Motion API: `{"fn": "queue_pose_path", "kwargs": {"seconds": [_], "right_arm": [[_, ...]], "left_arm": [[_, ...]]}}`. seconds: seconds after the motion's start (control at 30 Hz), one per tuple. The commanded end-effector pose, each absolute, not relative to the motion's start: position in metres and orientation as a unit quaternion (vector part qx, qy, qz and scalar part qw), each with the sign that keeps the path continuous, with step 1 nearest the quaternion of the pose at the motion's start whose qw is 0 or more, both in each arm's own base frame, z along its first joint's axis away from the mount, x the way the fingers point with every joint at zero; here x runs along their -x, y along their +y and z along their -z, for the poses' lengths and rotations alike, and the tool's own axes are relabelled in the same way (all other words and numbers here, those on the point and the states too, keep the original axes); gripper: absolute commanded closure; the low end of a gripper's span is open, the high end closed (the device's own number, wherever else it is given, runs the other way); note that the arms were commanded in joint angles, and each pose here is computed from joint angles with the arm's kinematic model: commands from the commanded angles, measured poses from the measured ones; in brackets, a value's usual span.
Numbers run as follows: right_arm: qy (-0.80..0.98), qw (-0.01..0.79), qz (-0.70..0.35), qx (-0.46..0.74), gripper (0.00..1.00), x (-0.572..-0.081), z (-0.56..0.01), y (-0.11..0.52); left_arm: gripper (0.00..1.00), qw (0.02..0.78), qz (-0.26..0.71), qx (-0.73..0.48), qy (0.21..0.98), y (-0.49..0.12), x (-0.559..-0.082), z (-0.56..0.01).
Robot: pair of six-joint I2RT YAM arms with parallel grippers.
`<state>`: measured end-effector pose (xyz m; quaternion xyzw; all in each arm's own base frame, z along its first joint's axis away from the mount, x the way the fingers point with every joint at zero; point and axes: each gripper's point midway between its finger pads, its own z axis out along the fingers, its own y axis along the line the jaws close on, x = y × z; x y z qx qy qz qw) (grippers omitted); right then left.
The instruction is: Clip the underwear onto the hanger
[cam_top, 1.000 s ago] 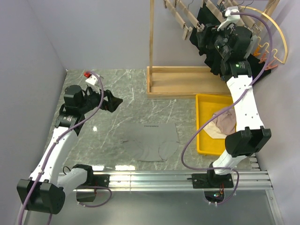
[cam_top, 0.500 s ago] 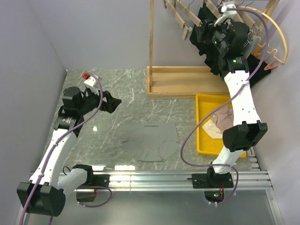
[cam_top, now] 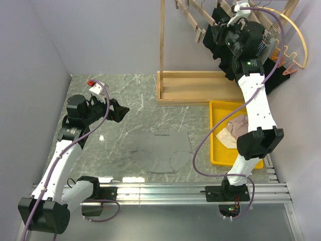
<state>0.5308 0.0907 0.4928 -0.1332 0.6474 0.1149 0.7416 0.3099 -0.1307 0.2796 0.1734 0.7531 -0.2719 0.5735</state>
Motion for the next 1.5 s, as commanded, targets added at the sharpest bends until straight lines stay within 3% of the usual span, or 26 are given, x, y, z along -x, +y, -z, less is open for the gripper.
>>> {"fn": "queue_pose_path", "kwargs": {"seconds": [0.0,0.3,0.53,1.17,1.47], "right_arm": [[0.585,0.792,-0.118,0.132,1.00,-0.506,-0.555,0.093],[0.536,0.824,-0.135,0.122,1.00,-0.473,-0.598,0.092],[0.541,0.824,-0.105,0.129,1.00,-0.450,-0.592,0.082],[0.660,0.748,0.007,0.068,1.00,-0.402,-0.504,0.017],[0.748,0.659,-0.043,0.070,1.00,-0.313,-0.416,0.028]], "left_arm": [[0.01,0.590,0.270,-0.175,0.740,-0.129,-0.311,-0.290],[0.01,0.586,0.281,-0.169,0.741,-0.132,-0.311,-0.287],[0.00,0.579,0.277,-0.171,0.747,-0.130,-0.310,-0.283],[0.04,0.546,0.304,-0.211,0.752,-0.144,-0.313,-0.272],[0.08,0.506,0.344,-0.286,0.738,-0.159,-0.290,-0.249]]}}
